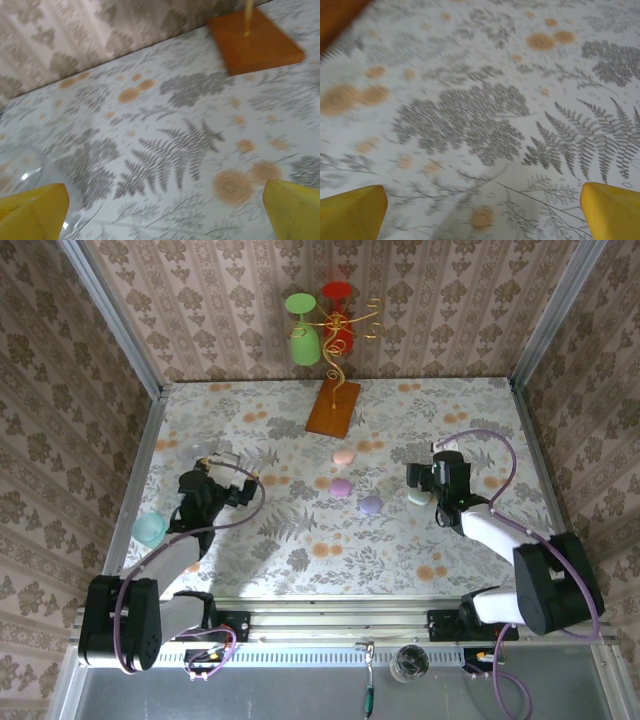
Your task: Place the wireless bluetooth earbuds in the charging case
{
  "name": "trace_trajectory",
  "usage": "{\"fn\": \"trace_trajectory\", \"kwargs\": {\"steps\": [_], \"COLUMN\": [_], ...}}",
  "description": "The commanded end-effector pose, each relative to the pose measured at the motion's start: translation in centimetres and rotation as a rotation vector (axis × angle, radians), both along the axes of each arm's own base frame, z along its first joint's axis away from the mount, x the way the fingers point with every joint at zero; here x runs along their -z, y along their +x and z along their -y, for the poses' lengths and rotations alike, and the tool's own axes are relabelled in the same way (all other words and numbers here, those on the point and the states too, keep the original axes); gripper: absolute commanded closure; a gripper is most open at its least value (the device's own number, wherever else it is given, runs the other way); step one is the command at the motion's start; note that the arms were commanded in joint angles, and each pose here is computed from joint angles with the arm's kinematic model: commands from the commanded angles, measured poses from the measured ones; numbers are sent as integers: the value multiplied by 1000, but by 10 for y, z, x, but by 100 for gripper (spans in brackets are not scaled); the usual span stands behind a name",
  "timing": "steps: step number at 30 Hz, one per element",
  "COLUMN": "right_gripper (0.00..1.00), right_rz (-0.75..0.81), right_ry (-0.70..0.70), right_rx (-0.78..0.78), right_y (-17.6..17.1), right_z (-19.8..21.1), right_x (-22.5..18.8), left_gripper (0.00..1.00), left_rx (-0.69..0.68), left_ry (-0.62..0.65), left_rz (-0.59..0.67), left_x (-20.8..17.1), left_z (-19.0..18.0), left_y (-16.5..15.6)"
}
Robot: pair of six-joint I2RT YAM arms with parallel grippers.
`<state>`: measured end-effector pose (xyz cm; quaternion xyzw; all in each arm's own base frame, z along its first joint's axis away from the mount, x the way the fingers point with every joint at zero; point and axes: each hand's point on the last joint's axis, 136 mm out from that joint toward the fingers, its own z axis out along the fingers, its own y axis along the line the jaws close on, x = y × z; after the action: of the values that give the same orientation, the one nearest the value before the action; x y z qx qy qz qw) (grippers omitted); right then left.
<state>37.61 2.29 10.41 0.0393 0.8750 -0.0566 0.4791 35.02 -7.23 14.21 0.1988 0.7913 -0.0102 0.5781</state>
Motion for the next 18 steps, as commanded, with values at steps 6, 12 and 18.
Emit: {"fn": "trace_trajectory", "kwargs": {"steps": [6,12,18], "right_gripper": [0,0,0], "right_rz": [161,188,223], "right_ry": [-111,-29,37], "right_rx": [-23,-68,-164], "right_y": [22,26,23], "right_z": [12,18,10], "right_x": [-15,-5,3], "left_gripper": [0,0,0], "left_rx": [-183,-216,-299], "left_ry": [-81,-78,-82], "left_rz": [26,41,24], "left_x": [17,17,41], "left_z": [-38,-45,-63], "left_y": [13,29,47]}}
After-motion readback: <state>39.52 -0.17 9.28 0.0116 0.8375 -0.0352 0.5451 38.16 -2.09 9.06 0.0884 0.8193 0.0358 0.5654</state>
